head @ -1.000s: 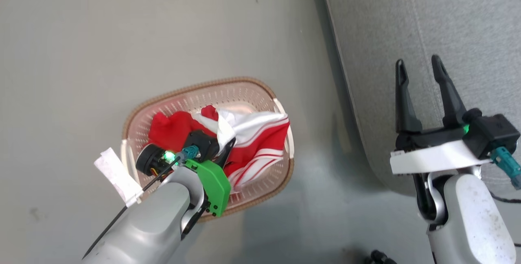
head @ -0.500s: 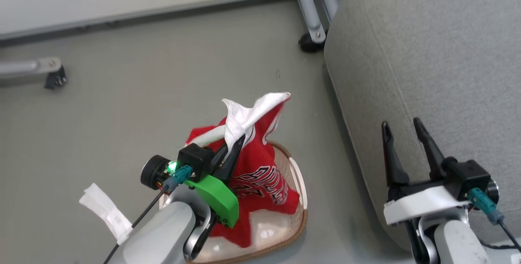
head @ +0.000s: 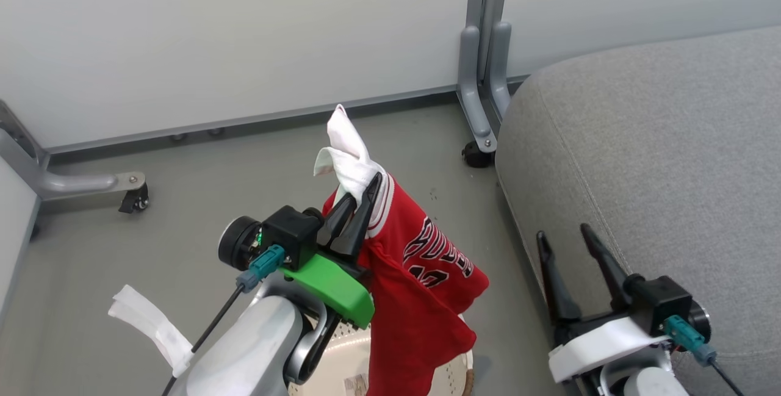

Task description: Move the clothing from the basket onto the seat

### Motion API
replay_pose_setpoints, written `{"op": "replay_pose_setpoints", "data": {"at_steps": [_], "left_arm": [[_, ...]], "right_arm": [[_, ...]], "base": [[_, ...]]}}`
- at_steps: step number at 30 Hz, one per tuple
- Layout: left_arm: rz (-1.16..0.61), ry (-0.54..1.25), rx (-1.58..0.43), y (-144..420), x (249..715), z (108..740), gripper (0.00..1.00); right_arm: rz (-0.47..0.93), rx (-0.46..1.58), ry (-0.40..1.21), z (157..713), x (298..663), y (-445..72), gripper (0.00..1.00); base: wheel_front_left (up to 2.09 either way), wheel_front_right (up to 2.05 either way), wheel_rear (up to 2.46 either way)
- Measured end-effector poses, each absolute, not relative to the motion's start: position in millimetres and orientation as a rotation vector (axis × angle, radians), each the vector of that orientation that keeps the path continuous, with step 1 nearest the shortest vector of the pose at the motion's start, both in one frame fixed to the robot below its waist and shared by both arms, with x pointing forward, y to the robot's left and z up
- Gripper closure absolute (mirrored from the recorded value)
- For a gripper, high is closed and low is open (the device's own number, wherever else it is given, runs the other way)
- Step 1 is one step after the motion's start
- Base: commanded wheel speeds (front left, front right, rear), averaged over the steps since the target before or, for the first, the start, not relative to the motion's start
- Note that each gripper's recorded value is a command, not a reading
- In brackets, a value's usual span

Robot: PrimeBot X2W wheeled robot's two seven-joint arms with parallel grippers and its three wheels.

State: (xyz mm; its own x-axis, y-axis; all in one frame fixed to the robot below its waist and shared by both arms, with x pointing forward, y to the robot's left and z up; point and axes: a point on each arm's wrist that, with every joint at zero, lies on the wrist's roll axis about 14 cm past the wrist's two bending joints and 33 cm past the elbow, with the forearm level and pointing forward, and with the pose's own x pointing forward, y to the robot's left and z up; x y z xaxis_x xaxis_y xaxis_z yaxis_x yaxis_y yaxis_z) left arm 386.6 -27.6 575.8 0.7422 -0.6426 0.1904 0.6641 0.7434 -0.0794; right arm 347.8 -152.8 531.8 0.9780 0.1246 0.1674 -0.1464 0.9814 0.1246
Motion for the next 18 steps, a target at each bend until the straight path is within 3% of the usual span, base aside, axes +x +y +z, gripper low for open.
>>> {"op": "replay_pose_setpoints", "data": {"at_steps": [18], "left_arm": [[-0.939, -0.111, -0.107, -70.5, 337.7, 581.2, 1.0]], "right_arm": [[0.52, 0.083, -0.183, 550.5, 337.8, -63.4, 0.0]], "base": [[0.0, 0.0, 0.0]]}}
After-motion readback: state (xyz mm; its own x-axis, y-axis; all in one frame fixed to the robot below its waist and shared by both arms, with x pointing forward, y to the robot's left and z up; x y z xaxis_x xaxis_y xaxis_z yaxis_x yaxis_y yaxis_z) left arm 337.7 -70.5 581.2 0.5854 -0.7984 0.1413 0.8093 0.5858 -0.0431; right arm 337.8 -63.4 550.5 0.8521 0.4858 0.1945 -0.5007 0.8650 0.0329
